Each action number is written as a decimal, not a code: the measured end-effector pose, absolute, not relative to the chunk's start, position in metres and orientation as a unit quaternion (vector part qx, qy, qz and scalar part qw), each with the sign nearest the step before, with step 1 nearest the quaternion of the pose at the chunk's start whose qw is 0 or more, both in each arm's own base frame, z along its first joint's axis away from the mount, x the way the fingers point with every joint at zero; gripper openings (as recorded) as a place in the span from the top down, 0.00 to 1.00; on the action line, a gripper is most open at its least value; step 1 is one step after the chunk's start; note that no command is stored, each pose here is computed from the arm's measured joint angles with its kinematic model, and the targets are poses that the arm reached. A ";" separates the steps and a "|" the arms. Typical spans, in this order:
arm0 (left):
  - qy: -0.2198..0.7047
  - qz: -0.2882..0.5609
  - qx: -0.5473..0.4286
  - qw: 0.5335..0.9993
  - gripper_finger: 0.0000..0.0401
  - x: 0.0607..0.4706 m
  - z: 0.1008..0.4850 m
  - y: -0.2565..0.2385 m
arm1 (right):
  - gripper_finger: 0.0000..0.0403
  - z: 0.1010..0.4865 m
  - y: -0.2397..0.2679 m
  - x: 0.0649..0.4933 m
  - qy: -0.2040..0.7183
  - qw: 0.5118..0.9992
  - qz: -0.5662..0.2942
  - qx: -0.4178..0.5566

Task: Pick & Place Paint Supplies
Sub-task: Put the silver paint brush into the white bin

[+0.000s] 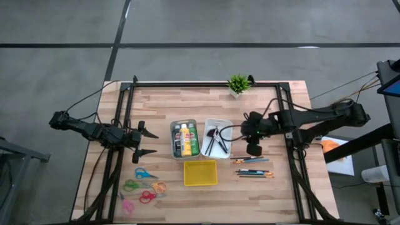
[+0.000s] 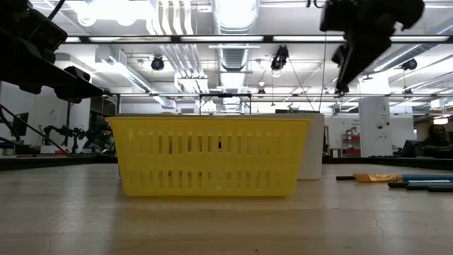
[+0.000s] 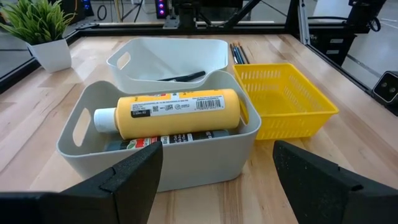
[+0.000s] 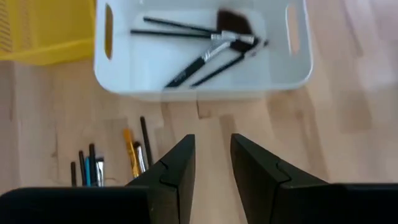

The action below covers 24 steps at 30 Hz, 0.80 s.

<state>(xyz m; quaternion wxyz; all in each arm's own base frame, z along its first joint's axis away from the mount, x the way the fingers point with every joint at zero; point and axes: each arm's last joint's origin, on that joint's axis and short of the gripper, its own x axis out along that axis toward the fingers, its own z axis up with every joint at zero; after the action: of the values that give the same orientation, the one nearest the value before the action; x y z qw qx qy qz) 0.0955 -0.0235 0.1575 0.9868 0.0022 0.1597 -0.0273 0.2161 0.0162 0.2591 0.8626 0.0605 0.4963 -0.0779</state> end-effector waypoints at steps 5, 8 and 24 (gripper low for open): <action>0.160 -0.027 0.002 0.987 0.24 0.095 0.158 -0.023 | 0.75 0.234 0.020 0.199 0.489 0.867 -0.069 0.062; 0.160 -0.027 0.002 0.987 0.24 0.095 0.157 -0.023 | 0.75 0.215 0.022 0.189 0.497 0.864 -0.058 0.059; 0.160 -0.027 0.002 0.987 0.24 0.095 0.157 -0.023 | 0.75 0.160 0.049 0.183 0.483 0.874 0.027 0.049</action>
<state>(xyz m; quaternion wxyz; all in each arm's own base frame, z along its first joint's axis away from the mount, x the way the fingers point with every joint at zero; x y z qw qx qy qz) 0.0955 -0.0235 0.1574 0.9868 0.0022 0.1598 -0.0273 0.1829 0.0491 0.1600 0.8737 0.0494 0.4832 0.0266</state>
